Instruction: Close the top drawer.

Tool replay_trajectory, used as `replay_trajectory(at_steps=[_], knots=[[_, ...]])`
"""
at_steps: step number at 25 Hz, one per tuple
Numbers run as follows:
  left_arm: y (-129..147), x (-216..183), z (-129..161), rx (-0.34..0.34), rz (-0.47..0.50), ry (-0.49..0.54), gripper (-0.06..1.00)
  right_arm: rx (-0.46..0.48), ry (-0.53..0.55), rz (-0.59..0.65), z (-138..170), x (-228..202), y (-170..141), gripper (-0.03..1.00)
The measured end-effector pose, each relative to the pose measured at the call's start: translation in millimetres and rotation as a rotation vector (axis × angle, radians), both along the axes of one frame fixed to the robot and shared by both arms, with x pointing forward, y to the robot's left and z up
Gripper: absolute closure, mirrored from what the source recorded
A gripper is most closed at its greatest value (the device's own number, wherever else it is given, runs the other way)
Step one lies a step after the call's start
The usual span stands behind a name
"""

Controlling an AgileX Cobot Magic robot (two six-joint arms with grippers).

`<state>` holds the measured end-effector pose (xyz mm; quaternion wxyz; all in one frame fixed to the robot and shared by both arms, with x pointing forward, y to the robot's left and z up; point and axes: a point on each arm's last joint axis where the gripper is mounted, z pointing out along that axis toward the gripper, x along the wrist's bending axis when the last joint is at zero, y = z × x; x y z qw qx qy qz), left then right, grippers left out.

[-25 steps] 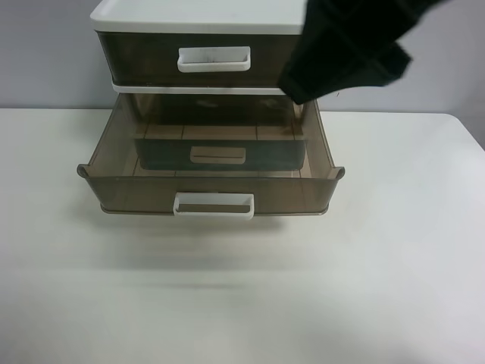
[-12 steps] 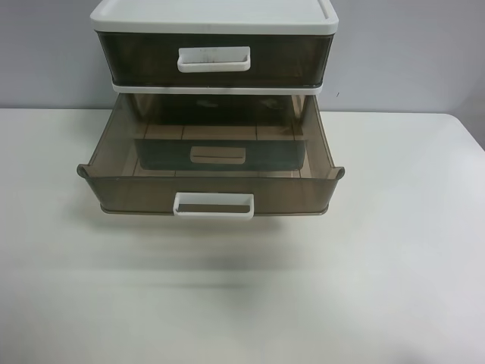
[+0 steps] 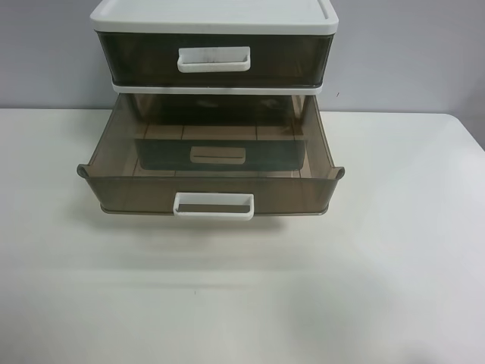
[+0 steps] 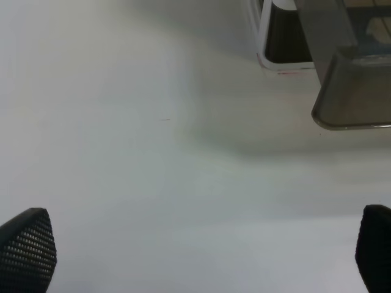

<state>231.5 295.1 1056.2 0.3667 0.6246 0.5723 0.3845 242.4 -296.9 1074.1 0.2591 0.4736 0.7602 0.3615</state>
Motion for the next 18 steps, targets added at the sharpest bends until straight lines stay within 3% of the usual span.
replay_trajectory(at_steps=[3, 8, 18], knots=[[0.0, 0.0, 0.0, 0.0, 0.0, 0.0, -0.05, 0.022, -0.063, -0.086, -16.1, -12.2, -0.8, -0.03], [0.0, 0.0, 0.0, 0.0, 0.0, 0.0, -0.05, 0.016, -0.151, -0.197, -17.4, -16.3, -0.7, -0.03], [0.0, 0.0, 0.0, 0.0, 0.0, 0.0, -0.05, 0.022, -0.172, -0.256, -21.0, -10.4, -3.0, -0.03]])
